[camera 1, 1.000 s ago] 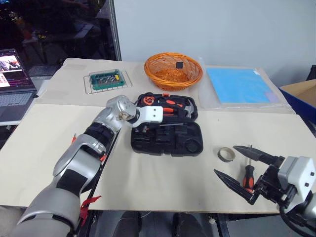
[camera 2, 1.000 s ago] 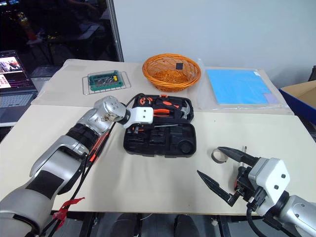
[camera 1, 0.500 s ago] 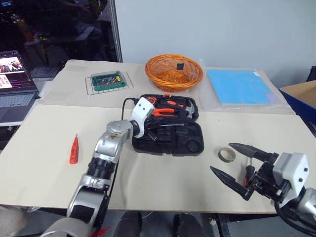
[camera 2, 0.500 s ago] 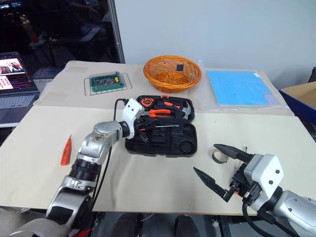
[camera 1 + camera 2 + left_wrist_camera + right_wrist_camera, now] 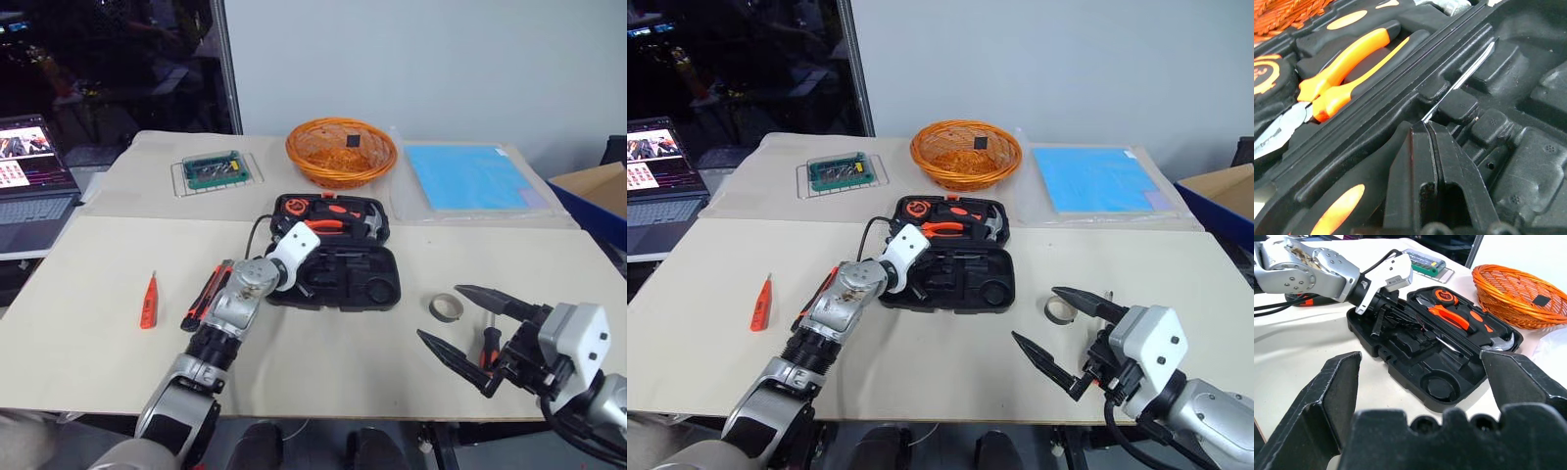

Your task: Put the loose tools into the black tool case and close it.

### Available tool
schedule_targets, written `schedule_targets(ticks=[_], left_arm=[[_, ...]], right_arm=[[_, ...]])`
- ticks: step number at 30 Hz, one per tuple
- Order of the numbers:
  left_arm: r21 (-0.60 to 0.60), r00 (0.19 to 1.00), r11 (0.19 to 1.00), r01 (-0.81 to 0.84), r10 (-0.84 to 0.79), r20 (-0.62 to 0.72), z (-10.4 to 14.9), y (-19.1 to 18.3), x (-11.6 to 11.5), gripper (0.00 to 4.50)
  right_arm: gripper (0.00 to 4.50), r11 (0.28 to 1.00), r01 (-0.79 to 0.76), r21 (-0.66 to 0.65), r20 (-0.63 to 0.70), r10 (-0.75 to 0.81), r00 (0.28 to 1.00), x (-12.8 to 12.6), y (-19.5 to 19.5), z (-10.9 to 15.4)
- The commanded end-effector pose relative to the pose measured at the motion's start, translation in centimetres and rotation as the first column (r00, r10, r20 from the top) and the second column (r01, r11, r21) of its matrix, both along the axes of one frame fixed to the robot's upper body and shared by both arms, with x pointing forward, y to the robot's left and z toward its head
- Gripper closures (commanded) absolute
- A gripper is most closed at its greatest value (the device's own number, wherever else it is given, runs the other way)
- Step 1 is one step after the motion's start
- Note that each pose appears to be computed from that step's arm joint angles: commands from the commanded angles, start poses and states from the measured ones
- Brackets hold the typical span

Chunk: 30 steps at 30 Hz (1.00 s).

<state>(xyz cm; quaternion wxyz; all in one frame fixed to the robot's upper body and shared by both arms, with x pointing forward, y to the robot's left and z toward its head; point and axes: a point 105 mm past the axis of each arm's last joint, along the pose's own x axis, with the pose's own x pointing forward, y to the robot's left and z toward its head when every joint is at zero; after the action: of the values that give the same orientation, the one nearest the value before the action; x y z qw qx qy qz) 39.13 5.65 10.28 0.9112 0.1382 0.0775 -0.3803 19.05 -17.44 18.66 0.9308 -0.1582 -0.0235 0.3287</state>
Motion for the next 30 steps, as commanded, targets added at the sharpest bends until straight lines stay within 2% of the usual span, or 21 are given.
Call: schedule_targets(ticks=[1,4,5,7,10,14,17,21,25,28,30], left_arm=[[-0.202,0.99,0.972,0.12,-0.102,0.102,5.0,0.0,-1.2,4.45],[-0.289,0.968,0.924,0.25,-0.241,0.065,7.3,0.6,-3.3,4.45],[-0.295,0.951,0.905,0.308,-0.303,0.063,7.9,0.8,-4.4,4.22],[-0.287,0.911,0.868,0.405,-0.411,0.041,8.7,1.4,-6.2,3.79],[-0.242,0.839,0.812,0.531,-0.545,0.014,9.9,1.8,-8.6,2.6],[-0.179,0.76,0.75,0.637,-0.649,-0.014,10.5,1.2,-11.3,1.05],[-0.146,0.73,0.729,0.669,-0.681,-0.055,10.4,1.2,-12.3,0.05],[-0.139,0.694,0.697,0.704,-0.716,-0.078,10.7,0.3,-13.3,0.05],[-0.143,0.678,0.681,0.718,-0.731,-0.075,11.1,-0.5,-13.6,0.05],[-0.126,0.674,0.677,0.725,-0.735,-0.07,11.1,-0.6,-13.7,0.0],[-0.122,0.682,0.684,0.719,-0.728,-0.065,11.0,-0.6,-13.7,0.0]], right_arm=[[0.0,0.992,0.124,-0.006,0.036,-0.124,0.992,0.2,-1.2,0.6],[0.0,0.976,0.218,-0.004,-0.052,-0.218,0.975,0.3,-2.2,-0.4],[0.0,0.955,0.291,-0.063,-0.069,-0.295,0.953,0.3,-3.0,-0.9],[0.0,0.943,0.321,-0.085,-0.16,-0.331,0.93,0.3,-3.3,-1.9],[0.0,0.916,0.401,-0.029,-0.27,-0.393,0.879,1.0,-4.1,-3.0],[0.0,0.868,0.492,-0.066,-0.373,-0.479,0.795,0.5,-5.7,-4.5],[0.0,0.793,0.601,-0.095,-0.443,-0.574,0.688,0.9,-7.4,-5.8],[0.0,0.696,0.691,-0.198,-0.484,-0.682,0.548,0.6,-9.8,-6.9],[0.0,0.713,0.665,-0.221,-0.545,-0.656,0.522,1.4,-9.8,-7.6],[0.69,0.706,0.659,-0.261,-0.577,-0.661,0.48,1.9,-10.0,-8.7],[1.35,0.705,0.642,-0.3,-0.585,-0.668,0.46,1.8,-10.4,-9.2]])
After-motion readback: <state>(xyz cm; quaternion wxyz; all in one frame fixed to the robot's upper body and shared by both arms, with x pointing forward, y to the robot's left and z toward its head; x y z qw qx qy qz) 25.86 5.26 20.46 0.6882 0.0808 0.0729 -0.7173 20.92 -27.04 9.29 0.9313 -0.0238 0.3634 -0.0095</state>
